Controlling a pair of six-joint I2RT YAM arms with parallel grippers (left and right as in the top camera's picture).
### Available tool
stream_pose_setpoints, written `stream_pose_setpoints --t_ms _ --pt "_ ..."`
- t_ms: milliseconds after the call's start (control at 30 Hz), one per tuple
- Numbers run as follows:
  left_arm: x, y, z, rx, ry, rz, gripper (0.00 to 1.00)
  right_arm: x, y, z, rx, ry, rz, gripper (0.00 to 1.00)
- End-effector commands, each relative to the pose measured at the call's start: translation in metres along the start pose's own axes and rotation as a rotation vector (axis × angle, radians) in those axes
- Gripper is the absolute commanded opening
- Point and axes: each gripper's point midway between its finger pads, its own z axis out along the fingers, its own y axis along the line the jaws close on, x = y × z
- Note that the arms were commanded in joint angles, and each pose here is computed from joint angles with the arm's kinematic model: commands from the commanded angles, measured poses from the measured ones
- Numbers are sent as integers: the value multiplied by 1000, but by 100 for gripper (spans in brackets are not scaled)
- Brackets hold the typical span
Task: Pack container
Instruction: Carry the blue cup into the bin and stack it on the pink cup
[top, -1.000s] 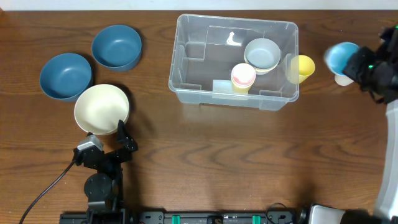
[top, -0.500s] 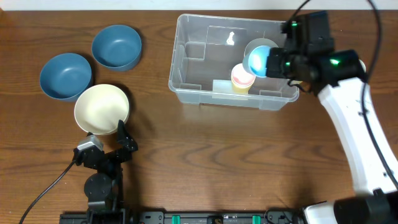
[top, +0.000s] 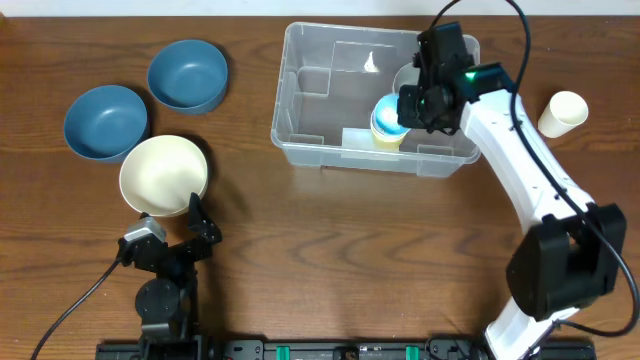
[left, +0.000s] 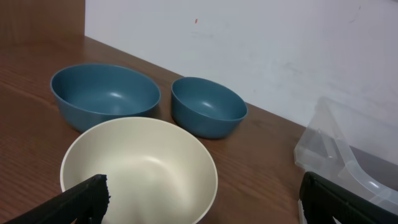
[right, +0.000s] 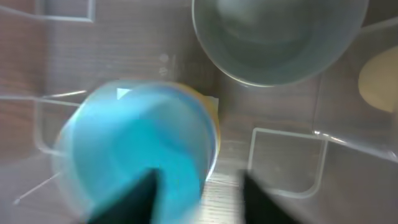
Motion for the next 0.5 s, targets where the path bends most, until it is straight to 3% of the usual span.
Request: stream_pose_setpoints --t_ms 0,133,267,467 --pt "16 9 1 -33 41 17 98 1 1 2 9 3 -2 80" --pt "16 9 1 -33 41 17 98 -4 5 -22 -6 -25 -3 86" --pt "16 9 1 -33 41 17 98 -23 5 -79 -26 -144 18 87" --pt "16 9 1 -33 41 17 98 -54 -73 -163 89 -383 254 77"
